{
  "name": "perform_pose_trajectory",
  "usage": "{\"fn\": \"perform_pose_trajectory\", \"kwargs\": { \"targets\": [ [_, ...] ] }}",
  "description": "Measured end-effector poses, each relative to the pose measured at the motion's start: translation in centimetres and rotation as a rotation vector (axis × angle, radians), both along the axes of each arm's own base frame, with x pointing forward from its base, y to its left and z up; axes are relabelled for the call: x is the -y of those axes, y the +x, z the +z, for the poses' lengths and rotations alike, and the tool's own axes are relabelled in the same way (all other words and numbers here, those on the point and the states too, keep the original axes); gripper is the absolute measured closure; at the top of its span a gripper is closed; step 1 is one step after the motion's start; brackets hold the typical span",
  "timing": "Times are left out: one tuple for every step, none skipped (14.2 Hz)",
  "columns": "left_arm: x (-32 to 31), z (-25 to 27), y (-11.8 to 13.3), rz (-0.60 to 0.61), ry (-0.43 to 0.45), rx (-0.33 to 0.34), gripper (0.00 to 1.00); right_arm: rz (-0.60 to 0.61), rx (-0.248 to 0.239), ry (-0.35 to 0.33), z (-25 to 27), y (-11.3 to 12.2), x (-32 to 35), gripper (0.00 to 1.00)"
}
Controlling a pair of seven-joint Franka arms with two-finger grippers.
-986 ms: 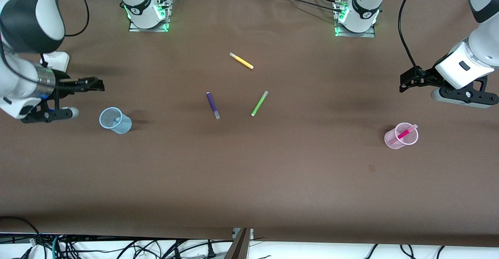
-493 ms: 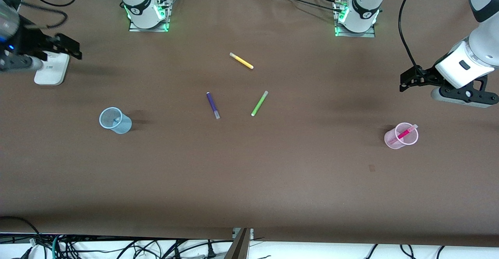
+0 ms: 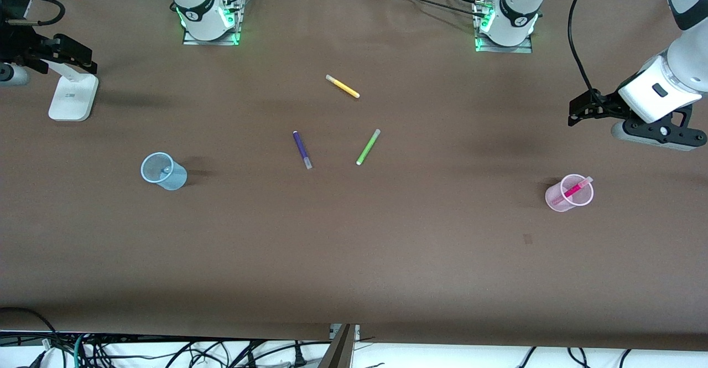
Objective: Place pink and blue markers in matching cups
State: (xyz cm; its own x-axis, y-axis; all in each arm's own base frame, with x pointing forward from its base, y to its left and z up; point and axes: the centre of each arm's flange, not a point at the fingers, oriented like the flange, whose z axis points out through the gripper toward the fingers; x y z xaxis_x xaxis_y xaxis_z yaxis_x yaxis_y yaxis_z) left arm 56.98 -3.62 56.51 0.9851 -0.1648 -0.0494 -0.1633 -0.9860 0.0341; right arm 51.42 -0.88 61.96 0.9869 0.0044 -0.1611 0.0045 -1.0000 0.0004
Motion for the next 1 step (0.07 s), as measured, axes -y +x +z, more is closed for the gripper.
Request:
{"fn": "perform_pose_trajectory", "kwargs": {
  "targets": [
    [0.08,0.07,-0.05,-0.001,0.000,0.000,0.00,-0.001,-0.005,0.000,-0.15,0.18,0.04,0.00]
  ]
}}
